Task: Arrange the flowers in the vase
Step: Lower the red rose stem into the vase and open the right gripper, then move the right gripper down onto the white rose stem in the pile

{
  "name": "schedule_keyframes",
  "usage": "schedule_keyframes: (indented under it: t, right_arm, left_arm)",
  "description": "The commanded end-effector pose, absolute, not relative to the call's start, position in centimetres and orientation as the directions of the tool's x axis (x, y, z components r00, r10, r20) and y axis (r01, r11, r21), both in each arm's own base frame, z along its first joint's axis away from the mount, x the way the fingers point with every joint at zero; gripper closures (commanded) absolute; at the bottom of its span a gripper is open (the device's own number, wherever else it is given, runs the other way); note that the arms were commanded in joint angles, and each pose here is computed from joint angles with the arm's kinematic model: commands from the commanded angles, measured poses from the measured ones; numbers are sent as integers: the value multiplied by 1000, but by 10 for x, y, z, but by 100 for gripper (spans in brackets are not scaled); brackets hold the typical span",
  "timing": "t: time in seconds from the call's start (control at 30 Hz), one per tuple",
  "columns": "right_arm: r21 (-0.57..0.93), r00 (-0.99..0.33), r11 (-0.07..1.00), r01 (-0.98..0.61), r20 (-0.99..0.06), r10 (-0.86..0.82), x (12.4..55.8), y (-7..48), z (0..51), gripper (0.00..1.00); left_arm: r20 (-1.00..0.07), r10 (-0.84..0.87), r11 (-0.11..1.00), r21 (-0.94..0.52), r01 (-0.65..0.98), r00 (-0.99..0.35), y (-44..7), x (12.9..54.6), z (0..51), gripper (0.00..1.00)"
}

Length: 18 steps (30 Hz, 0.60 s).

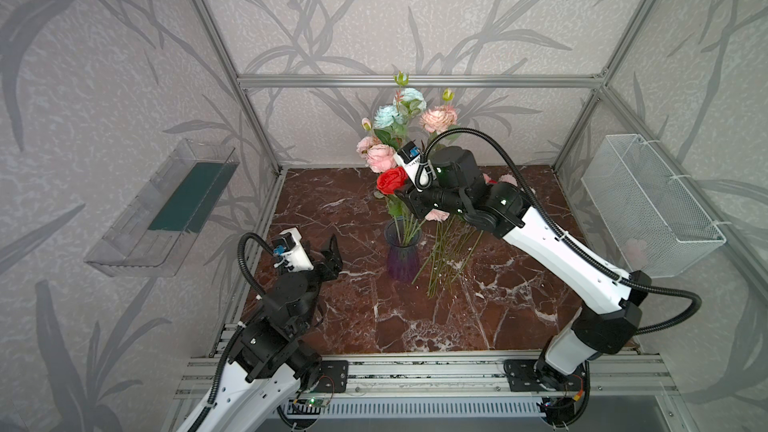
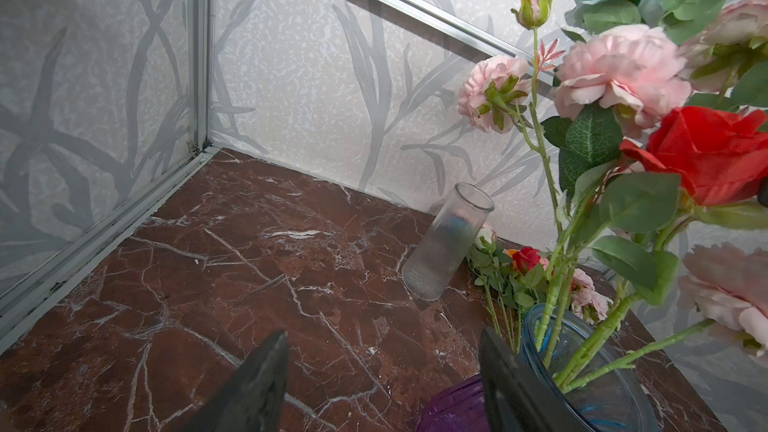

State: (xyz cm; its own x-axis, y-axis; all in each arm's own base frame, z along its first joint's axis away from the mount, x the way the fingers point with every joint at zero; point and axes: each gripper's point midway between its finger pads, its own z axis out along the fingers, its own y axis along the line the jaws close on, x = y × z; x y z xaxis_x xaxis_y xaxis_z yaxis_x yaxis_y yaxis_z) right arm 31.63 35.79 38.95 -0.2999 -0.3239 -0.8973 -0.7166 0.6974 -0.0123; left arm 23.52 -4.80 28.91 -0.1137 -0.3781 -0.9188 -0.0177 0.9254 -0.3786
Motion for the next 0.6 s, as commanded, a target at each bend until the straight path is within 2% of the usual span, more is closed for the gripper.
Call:
schedule_keyframes:
  t: [0.0,0.17,0.27,0.4,0.57]
  right_arm:
    - [13,-255,743,-669,-943,-213,298,322,439,60]
    - [28,-208,844,-536,-973,-100,284,263,465,55]
    - [104,-262,909,-404,-965,-6,291,213,453,54]
    - [356,-500,904,-238,-843,200,326,156,375,56]
    - [479,-726,870,-121,-640,252,363,151,263,64]
  left_arm:
    - [-917,-387,921,-389,-7,-94,-49,236,296,27]
    - [-916,-391,920,-393,0,-93,-50,237,296,27]
    - [-908,-408,911,-411,14,-98,-54,238,294,28]
    - [-858,-492,863,-503,45,-148,-69,245,278,28]
    - [-732,-618,758,-651,28,-286,-97,256,232,28]
